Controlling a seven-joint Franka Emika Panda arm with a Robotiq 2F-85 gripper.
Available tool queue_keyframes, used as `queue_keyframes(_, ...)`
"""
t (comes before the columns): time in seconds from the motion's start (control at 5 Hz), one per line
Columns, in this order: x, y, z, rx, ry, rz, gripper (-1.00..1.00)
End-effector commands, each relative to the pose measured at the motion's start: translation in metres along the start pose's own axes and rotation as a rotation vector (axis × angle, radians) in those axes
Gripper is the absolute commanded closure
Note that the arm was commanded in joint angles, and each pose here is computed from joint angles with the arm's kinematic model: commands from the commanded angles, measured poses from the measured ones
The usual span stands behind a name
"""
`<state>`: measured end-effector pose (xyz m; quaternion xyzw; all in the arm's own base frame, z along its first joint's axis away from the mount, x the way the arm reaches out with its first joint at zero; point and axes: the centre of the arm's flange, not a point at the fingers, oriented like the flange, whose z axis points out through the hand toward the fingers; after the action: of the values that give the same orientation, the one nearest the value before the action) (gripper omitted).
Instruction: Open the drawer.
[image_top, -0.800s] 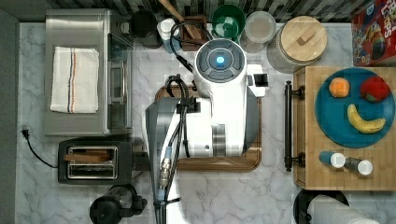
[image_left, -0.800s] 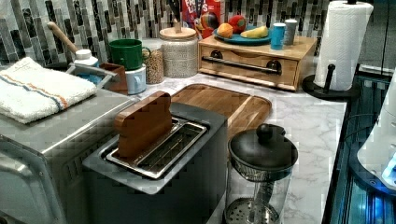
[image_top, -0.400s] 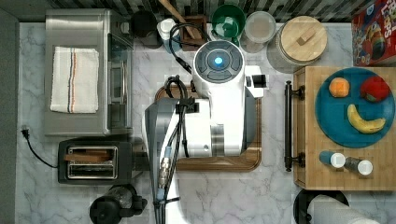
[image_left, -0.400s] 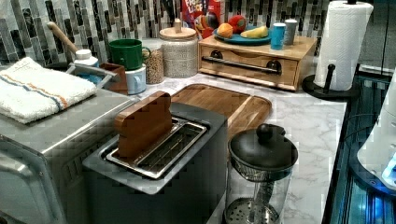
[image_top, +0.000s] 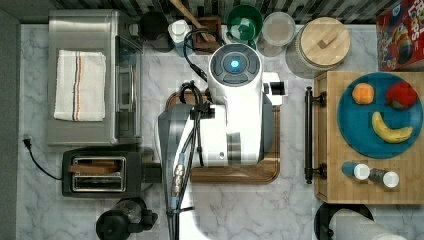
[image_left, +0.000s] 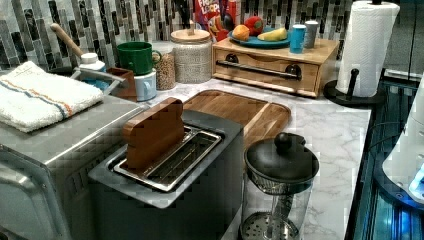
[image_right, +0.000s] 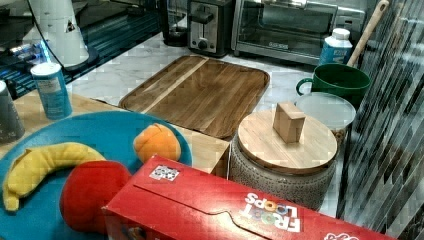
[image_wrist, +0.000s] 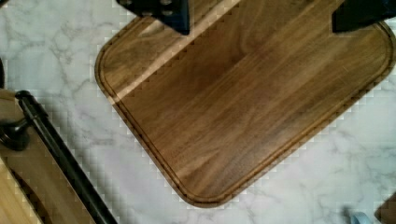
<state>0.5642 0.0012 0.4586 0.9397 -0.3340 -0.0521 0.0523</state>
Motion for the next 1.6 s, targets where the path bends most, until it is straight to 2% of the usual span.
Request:
queue_keyframes(0.2,0.007,0.038,0.012,0.035,0.047,-0.249,-1.00)
queue_keyframes(0.8,0.033,0.086,0.040,-0.045,0.100,-0.556,-1.00)
queue_keyframes(1.0,0.040,0.100,0.051,-0.059,0.136,-0.621,-1.00)
queue_keyframes(1.4,0.056,0.120,0.068,-0.093,0.142,-0.670,-1.00)
queue_keyframes(1.6,0.055,0.129,0.084,-0.097,0.196,-0.689,-1.00)
